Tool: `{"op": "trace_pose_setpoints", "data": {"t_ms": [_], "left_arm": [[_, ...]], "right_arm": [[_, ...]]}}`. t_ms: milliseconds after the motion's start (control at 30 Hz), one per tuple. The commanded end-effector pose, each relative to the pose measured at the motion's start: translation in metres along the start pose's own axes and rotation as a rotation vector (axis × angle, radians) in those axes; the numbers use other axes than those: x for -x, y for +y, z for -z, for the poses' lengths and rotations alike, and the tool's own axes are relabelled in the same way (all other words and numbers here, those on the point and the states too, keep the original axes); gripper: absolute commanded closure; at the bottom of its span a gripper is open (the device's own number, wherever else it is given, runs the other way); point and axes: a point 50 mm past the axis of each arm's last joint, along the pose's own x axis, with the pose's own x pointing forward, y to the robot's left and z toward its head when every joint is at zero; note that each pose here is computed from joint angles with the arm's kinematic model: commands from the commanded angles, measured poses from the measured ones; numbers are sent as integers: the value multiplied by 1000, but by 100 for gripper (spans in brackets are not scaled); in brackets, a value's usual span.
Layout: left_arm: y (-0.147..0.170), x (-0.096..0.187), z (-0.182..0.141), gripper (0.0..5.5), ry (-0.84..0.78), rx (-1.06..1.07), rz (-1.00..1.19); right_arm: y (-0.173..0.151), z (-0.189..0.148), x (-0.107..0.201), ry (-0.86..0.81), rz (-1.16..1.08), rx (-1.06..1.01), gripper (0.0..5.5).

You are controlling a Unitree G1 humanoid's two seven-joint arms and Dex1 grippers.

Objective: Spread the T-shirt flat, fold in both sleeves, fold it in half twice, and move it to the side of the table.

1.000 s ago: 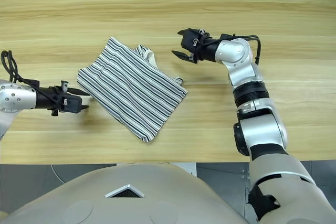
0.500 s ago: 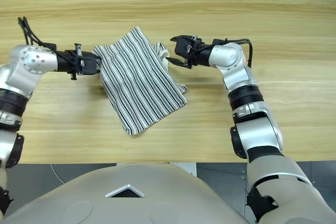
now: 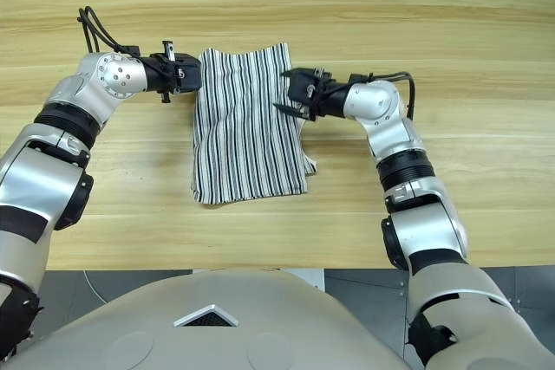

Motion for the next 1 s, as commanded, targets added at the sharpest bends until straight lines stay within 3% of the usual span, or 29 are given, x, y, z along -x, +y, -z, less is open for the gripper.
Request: {"op": "trace_pose_setpoints", "data": {"t_ms": [33,200,467,533,633,700,767,867,1000], "left_arm": [[-50,-11,18,358,107,35,173],[-47,-2,32,358,165,41,139],[-5,59,81,358,277,95,-49],[-2,70,90,358,313,81,-65],[-2,84,95,358,281,-18,-94],[-4,93,79,358,109,-222,-109],[-17,105,55,338,-78,-425,-65],[-38,125,22,288,-252,-656,-24],[-55,144,3,284,-328,-939,-18]], "right_arm": [[-1,-7,0,-17,3,12,266],[-12,-16,2,-71,66,-11,266],[-41,-55,26,-486,138,-258,266],[-47,-57,35,-515,142,-264,266],[-43,-43,55,-357,133,-18,266],[-29,-23,73,-130,50,309,266],[-13,-11,92,-8,-79,540,225],[5,-6,113,20,-210,718,189],[13,-8,128,5,-336,961,189]]}}
